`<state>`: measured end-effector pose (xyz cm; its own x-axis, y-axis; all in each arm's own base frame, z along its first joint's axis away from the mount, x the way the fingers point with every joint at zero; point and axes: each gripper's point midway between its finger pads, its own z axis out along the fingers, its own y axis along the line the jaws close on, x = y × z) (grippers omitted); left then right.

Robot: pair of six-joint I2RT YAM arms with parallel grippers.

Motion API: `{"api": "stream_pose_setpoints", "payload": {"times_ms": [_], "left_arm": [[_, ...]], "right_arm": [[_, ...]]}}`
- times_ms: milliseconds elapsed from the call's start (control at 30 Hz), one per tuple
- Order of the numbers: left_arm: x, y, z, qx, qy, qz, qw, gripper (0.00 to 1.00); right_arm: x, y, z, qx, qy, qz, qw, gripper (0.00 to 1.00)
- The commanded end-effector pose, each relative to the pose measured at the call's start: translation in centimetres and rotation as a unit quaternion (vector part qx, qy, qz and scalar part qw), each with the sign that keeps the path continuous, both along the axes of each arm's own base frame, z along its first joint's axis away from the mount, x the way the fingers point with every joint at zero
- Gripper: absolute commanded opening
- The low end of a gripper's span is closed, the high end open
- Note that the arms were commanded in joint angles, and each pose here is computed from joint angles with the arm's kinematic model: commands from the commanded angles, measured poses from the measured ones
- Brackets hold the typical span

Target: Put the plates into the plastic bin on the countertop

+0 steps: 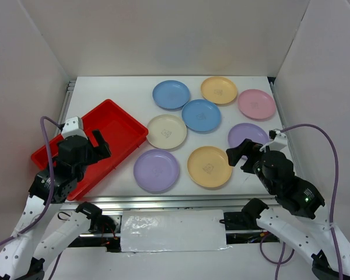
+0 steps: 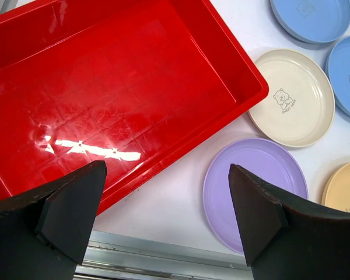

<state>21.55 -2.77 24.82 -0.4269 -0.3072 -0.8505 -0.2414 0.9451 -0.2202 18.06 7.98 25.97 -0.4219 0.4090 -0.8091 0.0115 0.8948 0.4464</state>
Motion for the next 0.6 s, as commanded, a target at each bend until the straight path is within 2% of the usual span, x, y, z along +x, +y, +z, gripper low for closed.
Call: {"api": "stream_pose_setpoints", "payload": {"times_ms": [0, 200, 333, 400, 500, 567], "left_arm": [[0.3, -0.2, 1.0, -0.007, -0.023, -0.007, 1.0, 0.99], [0.3, -0.7, 1.1, -0.012, -0.022, -0.017, 1.0, 0.99], [0.5, -1.8, 1.4, -0.015, -0.024, -0.053, 0.998, 0.99], [0.5, -3.9, 1.6, -0.037, -0.014, -0.105, 0.994, 0.99], [0.2, -7.7, 0.1, -0.09, 0.042, -0.174, 0.98, 0.99], [0.2, -9.4, -1.9, -0.126, 0.073, -0.192, 0.971, 0.99]], "right_arm": [[-0.4, -1.2, 1.5, 0.01, -0.023, -0.019, 1.0, 1.0], [-0.8, -1.1, 1.3, 0.007, -0.017, -0.008, 1.0, 1.0], [-0.8, -0.8, 1.0, -0.001, -0.012, 0.002, 1.0, 1.0], [-0.8, -0.6, 1.1, -0.003, -0.013, 0.007, 1.0, 1.0], [-0.8, -0.2, 1.4, 0.002, -0.017, 0.019, 1.0, 1.0], [-0.7, 0.1, 1.6, 0.008, -0.023, 0.024, 0.999, 1.0]]}}
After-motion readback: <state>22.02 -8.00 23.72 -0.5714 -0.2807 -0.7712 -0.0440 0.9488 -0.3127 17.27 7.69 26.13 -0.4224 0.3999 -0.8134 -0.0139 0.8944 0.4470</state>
